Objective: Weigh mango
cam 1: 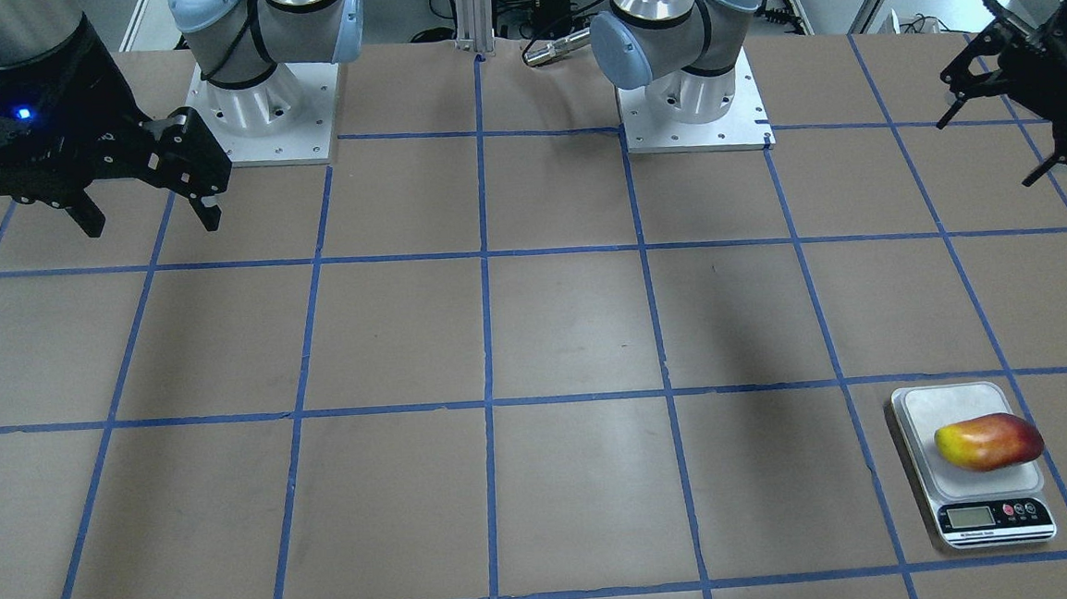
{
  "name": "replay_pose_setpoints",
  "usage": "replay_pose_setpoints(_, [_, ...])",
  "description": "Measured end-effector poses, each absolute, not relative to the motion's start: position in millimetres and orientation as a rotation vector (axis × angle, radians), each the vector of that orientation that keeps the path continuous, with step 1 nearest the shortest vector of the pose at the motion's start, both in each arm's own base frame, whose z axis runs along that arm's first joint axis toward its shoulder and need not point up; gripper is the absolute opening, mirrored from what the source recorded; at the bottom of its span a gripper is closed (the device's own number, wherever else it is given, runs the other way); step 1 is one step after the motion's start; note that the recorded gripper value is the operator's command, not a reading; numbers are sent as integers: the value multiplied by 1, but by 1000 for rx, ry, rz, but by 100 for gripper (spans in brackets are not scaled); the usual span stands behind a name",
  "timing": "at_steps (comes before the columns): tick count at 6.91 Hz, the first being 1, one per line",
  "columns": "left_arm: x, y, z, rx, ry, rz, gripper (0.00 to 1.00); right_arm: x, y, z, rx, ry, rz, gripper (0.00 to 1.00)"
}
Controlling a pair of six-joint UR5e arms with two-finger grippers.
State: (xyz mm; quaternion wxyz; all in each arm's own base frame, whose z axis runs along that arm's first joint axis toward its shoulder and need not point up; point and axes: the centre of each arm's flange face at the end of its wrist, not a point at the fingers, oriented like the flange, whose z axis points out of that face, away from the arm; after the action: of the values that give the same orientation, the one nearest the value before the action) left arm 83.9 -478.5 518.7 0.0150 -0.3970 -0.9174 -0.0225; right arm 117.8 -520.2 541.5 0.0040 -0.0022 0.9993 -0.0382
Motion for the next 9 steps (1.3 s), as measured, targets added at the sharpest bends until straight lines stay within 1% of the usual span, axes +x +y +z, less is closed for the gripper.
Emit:
replay_pose_setpoints(3, [-51,-487,513,-821,-3016,-103,100,118,-520,542,-7,3131,-121,100])
replay_pose_setpoints(5, [-122,-479,508,-475,-3106,-111,100,118,-520,542,-7,3131,-121,100])
replay_pose_setpoints(7, [-151,-484,512,-219,-3145,9,100,118,-520,541,-7,3131,-119,100])
replay_pose_setpoints(9, [-155,-492,516,-146,-3143,87,100,118,-520,542,-7,3131,-120,100])
